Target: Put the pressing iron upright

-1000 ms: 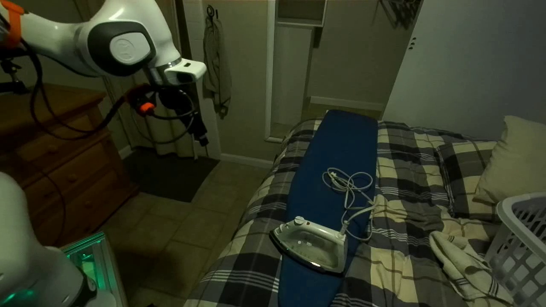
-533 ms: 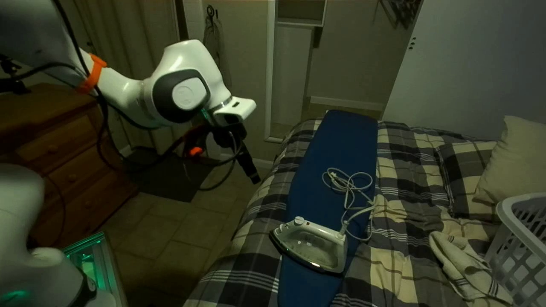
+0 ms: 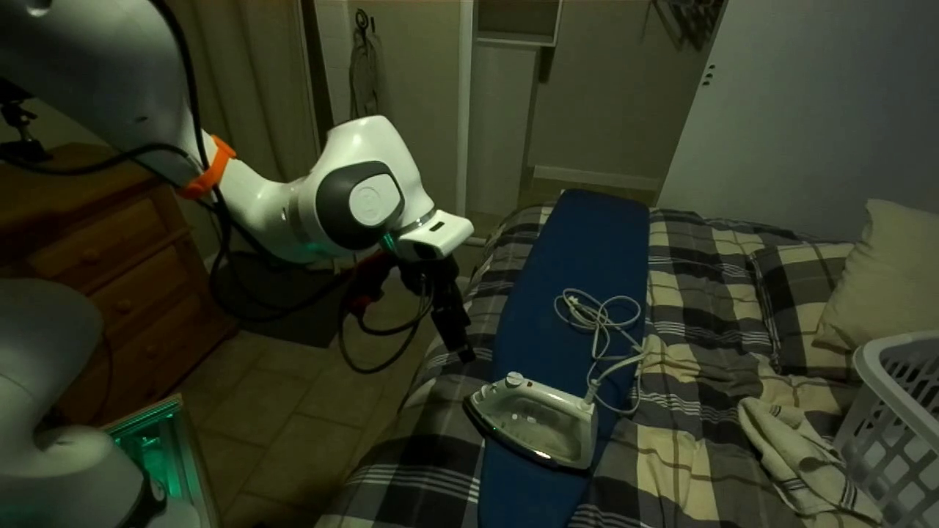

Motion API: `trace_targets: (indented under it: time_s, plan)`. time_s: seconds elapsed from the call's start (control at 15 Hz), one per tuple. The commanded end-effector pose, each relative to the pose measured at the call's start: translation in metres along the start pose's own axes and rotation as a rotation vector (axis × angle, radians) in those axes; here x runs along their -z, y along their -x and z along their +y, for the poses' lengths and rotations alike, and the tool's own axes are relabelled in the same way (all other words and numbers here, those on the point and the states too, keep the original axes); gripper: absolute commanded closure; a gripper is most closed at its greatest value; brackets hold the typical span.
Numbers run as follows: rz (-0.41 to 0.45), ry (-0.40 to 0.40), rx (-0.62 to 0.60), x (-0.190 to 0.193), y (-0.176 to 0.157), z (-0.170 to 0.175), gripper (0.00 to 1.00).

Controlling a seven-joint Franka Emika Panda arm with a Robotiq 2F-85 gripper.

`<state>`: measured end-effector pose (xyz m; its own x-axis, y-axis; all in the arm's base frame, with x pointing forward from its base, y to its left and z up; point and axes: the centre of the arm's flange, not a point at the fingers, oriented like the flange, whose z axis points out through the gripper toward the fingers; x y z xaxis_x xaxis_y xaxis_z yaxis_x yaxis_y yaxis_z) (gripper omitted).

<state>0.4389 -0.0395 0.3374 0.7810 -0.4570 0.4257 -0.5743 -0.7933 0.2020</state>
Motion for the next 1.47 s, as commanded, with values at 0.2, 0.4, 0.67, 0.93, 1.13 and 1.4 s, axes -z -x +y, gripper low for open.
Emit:
trace_targets:
  time_s: [0.2, 0.4, 0.67, 0.93, 1.13, 1.4]
  plan:
    - [0.030, 0.050, -0.052, -0.025, -0.008, -0.008, 0.00]
    - [0.058, 0.099, -0.090, -0.056, -0.018, -0.007, 0.00]
    - [0.076, 0.071, -0.087, -0.086, -0.031, -0.010, 0.00]
    - [0.075, 0.032, -0.089, -0.112, -0.044, -0.019, 0.00]
    - [0.051, 0.025, -0.090, -0.129, -0.049, -0.030, 0.00]
    - [0.010, 0.000, -0.098, -0.146, -0.052, -0.042, 0.00]
